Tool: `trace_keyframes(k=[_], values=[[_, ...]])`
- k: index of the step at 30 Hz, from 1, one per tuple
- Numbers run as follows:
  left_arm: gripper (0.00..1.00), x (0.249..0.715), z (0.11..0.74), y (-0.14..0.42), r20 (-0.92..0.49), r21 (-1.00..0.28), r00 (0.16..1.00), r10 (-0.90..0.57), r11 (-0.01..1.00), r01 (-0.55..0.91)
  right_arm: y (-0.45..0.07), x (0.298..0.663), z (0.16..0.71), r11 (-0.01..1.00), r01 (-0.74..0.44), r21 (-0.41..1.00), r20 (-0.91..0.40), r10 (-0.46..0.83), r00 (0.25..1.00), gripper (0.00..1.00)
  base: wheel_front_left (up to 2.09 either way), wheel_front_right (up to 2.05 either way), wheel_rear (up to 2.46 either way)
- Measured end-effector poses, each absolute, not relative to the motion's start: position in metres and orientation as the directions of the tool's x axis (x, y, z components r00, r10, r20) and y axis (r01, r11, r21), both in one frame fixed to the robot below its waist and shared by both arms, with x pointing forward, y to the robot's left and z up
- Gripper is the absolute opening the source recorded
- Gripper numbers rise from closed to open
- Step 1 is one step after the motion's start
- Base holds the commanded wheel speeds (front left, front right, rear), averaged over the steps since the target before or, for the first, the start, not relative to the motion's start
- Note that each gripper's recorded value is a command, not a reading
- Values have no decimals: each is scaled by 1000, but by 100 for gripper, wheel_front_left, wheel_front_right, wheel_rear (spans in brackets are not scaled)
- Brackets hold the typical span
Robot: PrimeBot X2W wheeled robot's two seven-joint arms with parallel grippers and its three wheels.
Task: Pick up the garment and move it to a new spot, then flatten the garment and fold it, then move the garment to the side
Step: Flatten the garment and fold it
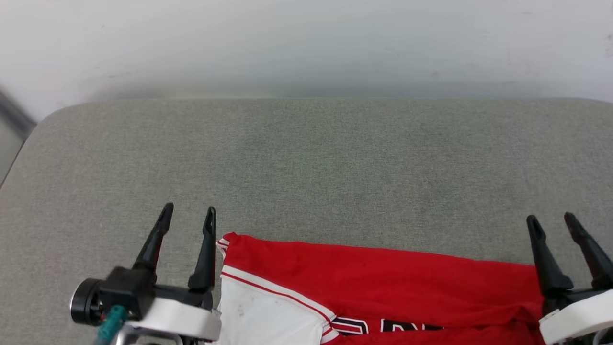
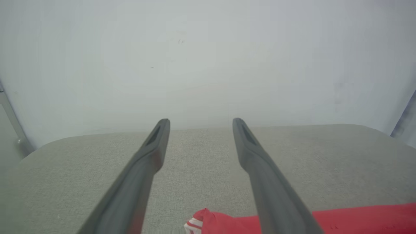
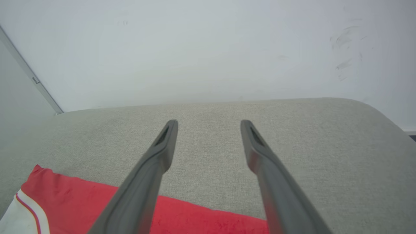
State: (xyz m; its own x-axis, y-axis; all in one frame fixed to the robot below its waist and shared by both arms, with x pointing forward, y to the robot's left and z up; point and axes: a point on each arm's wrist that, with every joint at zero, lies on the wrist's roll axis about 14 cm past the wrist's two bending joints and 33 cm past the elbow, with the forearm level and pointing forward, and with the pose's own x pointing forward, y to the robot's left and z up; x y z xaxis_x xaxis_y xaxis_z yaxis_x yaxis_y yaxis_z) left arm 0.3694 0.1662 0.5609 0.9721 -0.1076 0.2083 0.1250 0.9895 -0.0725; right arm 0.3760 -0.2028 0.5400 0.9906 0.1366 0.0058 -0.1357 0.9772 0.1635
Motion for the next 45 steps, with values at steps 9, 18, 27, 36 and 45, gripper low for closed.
trace_keyframes(k=[9,18,27,36,45], values=[[100,362,549,153,203,-9,971,-127,991,131,-201,369,526,979,-105,173,6,105,994,100,0,0,0],[100,367,542,153,187,7,970,-153,988,155,-227,359,472,985,23,170,-250,20,968,100,0,0,0],[100,376,521,148,130,6,975,-182,983,183,-260,326,409,963,198,185,-627,-40,778,100,0,0,0],[100,383,518,153,123,11,977,-174,985,174,-248,324,375,938,241,250,-744,27,667,100,0,0,0],[100,380,519,163,122,18,982,-143,990,142,-217,321,353,922,206,328,-784,144,604,100,0,0,0]])
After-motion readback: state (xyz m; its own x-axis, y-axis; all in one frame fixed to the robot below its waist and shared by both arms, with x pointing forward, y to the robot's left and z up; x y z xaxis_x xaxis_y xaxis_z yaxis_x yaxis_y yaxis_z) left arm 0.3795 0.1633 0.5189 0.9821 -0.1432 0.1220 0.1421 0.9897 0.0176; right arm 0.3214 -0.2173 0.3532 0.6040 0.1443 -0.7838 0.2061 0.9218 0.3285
